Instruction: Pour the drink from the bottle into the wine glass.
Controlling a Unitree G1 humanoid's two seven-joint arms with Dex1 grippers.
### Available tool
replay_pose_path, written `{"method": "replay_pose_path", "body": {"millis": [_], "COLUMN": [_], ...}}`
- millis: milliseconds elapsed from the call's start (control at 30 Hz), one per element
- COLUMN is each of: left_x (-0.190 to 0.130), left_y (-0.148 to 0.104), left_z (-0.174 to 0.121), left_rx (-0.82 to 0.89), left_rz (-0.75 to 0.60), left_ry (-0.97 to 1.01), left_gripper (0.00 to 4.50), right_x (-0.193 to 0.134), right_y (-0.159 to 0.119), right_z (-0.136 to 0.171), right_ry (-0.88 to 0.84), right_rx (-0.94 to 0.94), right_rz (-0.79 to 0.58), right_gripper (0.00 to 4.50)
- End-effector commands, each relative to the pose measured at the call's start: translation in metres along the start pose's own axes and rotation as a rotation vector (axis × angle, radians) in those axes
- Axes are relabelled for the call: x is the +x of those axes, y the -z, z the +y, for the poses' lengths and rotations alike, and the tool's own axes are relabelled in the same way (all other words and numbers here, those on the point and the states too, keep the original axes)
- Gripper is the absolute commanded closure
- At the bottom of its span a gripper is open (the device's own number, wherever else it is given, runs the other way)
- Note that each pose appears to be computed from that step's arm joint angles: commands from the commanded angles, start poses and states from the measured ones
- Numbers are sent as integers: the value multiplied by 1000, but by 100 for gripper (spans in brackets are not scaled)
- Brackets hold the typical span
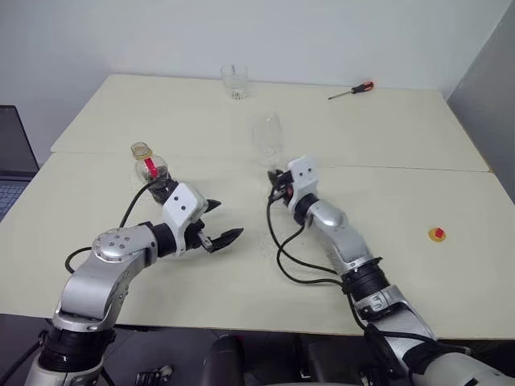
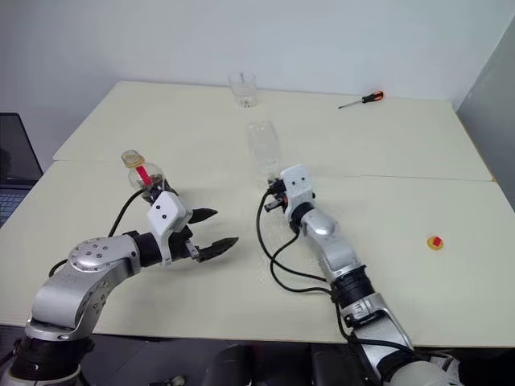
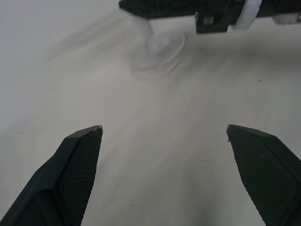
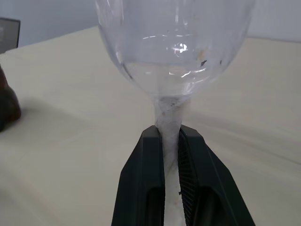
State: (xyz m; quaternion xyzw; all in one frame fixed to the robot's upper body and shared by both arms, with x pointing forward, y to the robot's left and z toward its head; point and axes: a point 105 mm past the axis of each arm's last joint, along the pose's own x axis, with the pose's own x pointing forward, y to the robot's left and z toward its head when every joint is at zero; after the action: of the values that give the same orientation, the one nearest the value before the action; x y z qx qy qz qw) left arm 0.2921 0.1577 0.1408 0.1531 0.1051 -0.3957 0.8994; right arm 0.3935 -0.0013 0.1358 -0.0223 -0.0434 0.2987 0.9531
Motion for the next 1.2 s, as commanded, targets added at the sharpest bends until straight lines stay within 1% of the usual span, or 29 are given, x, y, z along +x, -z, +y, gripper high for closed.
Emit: {"method": "replay_pose_path", "body": {"millis": [33, 133, 333, 433, 533, 733, 833, 933, 1000, 1067, 1167, 1200], "left_x": [-10, -12, -6, -4, -2, 1, 4, 6, 6, 5, 4, 3], "left_y": [-15, -14, -16, -18, -18, -22, -23, -23, -20, -17, -8, -4], "left_z": [3, 6, 6, 6, 7, 9, 11, 12, 12, 13, 16, 17], "left_rx": [27, 25, 28, 31, 35, 49, 63, 60, 56, 44, 12, -5], "left_rz": [-36, -33, -42, -48, -47, -53, -56, -59, -55, -51, -46, -43], "left_ry": [-20, -27, -16, -9, -2, 8, 10, 11, 13, 10, -2, -8], "left_gripper": [0, 0, 0, 0, 0, 0, 0, 0, 0, 0, 0, 0], "right_x": [1, -5, -19, -30, -35, -32, -30, -30, -31, -32, -35, -38], "right_y": [1, 15, 30, 44, 49, 49, 48, 44, 38, 33, 22, 17], "right_z": [5, 0, -16, -17, -16, -17, -11, -14, -20, -24, -27, -28], "right_ry": [-16, -30, -30, -75, -97, -107, -156, -154, -144, -141, -140, -150], "right_rx": [-29, -34, -56, -59, -65, -74, -66, -53, -64, -68, -79, -87], "right_rz": [-9, 45, 109, 170, 194, 202, 207, 196, 175, 164, 126, 111], "right_gripper": [435, 435, 435, 435, 436, 436, 436, 436, 363, 307, 205, 165]}}
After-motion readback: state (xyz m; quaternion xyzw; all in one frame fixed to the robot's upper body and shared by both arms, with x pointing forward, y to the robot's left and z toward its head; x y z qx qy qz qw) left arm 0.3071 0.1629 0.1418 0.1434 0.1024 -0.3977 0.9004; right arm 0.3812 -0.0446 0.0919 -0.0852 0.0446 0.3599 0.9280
